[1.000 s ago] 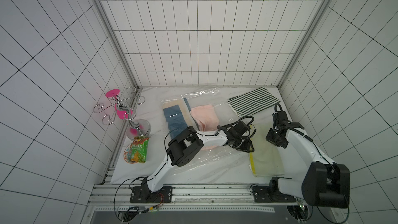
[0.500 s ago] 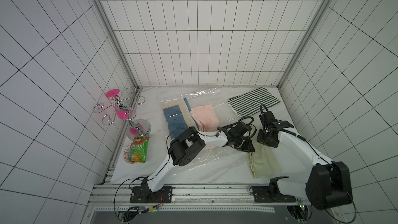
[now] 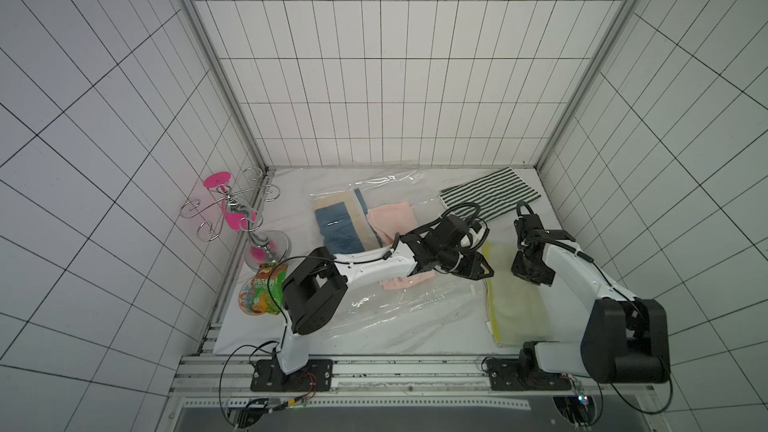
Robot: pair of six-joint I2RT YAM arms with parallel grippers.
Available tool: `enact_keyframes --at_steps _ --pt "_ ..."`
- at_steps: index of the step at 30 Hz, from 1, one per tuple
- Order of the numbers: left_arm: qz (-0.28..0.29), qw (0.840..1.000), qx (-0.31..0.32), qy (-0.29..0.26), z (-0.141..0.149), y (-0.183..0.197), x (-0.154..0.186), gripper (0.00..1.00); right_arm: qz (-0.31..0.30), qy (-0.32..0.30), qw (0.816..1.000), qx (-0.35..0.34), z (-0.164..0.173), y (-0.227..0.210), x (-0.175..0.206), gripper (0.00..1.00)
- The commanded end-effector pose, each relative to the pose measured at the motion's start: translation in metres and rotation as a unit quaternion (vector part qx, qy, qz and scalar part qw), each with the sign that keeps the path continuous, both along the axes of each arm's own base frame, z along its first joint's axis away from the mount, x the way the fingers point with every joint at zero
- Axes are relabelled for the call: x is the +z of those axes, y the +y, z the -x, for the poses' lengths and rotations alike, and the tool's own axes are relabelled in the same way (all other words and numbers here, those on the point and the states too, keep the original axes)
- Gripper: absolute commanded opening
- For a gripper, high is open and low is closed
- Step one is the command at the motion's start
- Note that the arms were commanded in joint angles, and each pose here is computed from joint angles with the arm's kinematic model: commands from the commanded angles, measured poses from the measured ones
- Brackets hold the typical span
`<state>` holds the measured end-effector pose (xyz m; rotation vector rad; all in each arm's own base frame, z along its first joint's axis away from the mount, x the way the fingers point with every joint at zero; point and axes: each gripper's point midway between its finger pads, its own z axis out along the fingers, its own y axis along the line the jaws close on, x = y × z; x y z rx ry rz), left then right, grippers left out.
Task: Place the folded towel into the vacuum bag
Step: Pick up the towel from the center of the board.
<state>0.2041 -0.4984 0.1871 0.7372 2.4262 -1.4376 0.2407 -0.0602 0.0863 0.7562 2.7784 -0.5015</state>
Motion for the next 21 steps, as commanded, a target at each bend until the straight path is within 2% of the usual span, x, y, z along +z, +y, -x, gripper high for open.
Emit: enact_keyframes --at_steps 1,4,8,13,18,21 --pt "-0.034 0.999 0.018 -0.018 -0.006 0.031 -0.006 0.36 0.077 -0.019 0.997 0.011 -0.014 -0.012 0.037 0.00" --pt "-0.051 0.997 0.050 -0.025 -0.020 0.064 -0.007 0.36 0.090 -0.009 0.995 0.042 -0.017 0.001 0.033 0.00" --pt "-0.077 0.992 0.088 -0.039 -0.031 0.108 -0.012 0.36 0.082 0.030 0.993 0.079 -0.010 0.025 0.007 0.02" --pt "-0.086 0.989 0.112 -0.042 -0.033 0.141 -0.011 0.36 0.070 0.050 0.991 0.102 0.004 0.045 -0.014 0.02" --pt "-0.103 0.986 0.124 -0.052 -0.029 0.158 -0.011 0.36 0.074 0.039 0.990 0.113 0.009 0.056 -0.008 0.03" --pt "-0.117 0.983 0.131 -0.050 -0.028 0.168 -0.019 0.36 0.098 0.031 0.987 0.121 0.010 0.057 0.006 0.01"
